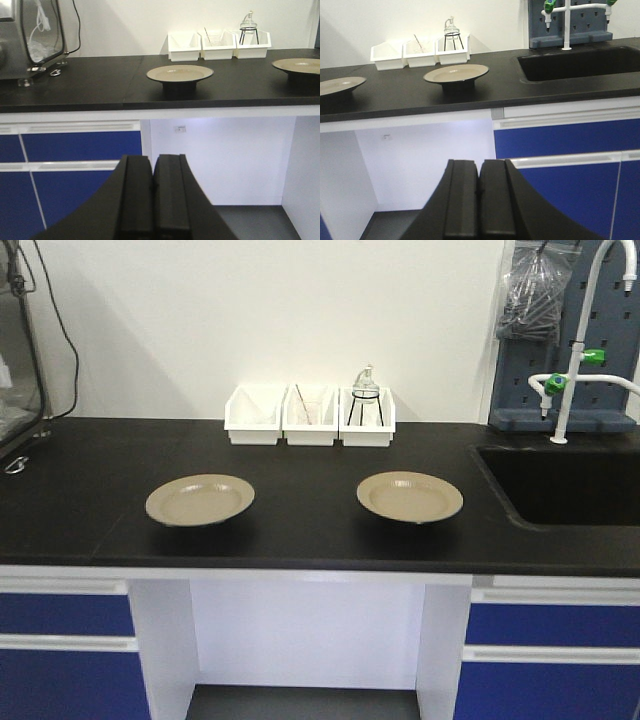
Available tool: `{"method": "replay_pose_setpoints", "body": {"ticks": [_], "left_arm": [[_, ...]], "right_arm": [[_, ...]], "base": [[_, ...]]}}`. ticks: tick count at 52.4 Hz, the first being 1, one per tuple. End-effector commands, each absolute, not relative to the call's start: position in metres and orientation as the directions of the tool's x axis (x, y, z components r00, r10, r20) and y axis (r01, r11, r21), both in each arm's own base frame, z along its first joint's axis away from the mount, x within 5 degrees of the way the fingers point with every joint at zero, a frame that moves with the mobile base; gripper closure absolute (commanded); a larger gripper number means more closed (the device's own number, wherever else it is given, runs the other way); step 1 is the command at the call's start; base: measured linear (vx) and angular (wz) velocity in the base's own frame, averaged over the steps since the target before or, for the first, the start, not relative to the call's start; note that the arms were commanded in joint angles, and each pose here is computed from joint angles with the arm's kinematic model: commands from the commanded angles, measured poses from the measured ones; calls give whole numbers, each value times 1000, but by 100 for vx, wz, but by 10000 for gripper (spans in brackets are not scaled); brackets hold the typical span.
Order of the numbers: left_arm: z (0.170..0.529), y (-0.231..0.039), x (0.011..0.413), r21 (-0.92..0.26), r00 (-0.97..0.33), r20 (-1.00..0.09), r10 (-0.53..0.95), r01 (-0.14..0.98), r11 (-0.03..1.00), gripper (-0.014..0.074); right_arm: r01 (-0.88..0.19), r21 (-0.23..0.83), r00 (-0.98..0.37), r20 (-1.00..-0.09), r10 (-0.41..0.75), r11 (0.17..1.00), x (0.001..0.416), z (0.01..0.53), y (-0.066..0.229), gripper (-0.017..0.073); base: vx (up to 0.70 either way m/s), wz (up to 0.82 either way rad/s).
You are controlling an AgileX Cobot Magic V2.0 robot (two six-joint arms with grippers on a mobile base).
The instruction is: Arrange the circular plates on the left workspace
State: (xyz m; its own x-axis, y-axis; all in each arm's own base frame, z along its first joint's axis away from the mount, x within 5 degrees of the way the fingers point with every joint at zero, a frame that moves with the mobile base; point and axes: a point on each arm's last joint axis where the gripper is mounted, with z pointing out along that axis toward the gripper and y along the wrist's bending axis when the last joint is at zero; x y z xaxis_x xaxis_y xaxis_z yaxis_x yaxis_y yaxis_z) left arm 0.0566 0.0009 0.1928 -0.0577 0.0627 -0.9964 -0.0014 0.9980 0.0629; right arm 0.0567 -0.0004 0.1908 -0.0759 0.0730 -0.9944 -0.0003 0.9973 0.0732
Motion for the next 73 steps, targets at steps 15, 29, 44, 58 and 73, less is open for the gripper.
{"method": "replay_pose_setpoints", "body": {"ticks": [15,29,44,58,73], "left_arm": [[194,0,56,46,18,-999,46,11,999,591],[194,0,56,46,18,-999,46,11,999,591],[194,0,56,46,18,-999,46,11,999,591],[194,0,56,46,18,-999,46,11,999,591],[194,0,56,46,18,-999,46,11,999,591]], "right_arm": [[-13,71,-4,-997,71,997,57,192,0,563],[-13,71,-4,-997,71,997,57,192,0,563],[-13,71,-4,-997,71,997,57,192,0,563],[-13,71,-4,-997,71,997,57,192,0,563],[-13,71,-4,-997,71,997,57,192,0,563]], "base": [[53,-2],[54,-1],[48,0],[34,2],[19,2]]}}
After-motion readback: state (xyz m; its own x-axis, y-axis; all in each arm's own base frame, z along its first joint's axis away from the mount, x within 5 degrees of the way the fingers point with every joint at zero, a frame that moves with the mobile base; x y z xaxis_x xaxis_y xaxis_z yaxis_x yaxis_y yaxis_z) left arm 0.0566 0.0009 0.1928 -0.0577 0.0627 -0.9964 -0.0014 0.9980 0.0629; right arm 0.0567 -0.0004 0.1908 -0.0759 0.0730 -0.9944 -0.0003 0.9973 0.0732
